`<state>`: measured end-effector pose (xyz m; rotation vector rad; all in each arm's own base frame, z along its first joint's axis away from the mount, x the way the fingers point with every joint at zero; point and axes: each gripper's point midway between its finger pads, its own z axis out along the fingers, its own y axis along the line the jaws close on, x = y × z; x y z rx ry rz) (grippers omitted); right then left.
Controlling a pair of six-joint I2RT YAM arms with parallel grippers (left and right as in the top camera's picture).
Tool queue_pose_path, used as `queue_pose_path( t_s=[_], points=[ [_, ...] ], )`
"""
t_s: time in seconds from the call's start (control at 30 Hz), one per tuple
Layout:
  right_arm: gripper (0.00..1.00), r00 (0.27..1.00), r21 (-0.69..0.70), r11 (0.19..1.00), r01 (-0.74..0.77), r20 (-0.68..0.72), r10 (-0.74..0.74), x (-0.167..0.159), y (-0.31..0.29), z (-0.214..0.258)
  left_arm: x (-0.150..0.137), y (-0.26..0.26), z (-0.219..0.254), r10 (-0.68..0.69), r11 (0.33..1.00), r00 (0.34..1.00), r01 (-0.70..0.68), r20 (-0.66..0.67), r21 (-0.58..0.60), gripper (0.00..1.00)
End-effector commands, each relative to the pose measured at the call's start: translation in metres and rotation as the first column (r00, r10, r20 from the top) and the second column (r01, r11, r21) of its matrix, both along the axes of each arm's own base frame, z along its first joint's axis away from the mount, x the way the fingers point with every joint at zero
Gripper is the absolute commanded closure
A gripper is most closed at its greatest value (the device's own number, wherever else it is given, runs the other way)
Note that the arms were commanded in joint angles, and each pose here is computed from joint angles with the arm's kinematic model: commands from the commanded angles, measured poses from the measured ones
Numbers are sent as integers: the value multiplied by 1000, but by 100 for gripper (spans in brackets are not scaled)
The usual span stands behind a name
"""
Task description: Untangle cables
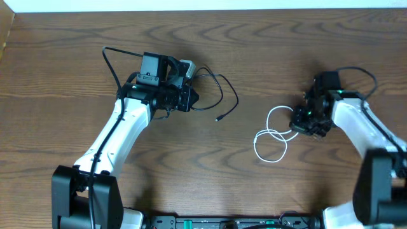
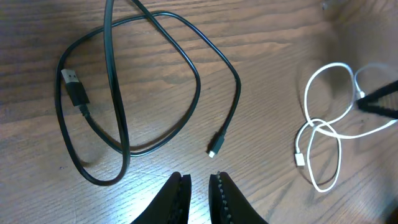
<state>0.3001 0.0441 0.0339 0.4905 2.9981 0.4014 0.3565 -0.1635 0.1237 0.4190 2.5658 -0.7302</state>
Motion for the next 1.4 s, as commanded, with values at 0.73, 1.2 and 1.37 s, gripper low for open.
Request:
queue_pose_path(
  t_s=[0.73, 1.2, 1.37],
  points=[
    [99, 912, 13, 999, -29, 409, 22, 1, 3, 127, -2, 1, -1, -7, 1000, 1000, 7, 3, 9, 83],
    [99, 737, -24, 992, -127, 666, 110, 60, 12, 252, 0, 1, 0, -6, 1000, 1000, 6, 10, 7, 83],
    [99, 782, -82, 985, -151, 600, 169, 79, 6, 260, 0, 1, 0, -6, 1000, 1000, 6, 10, 7, 83]
  ],
)
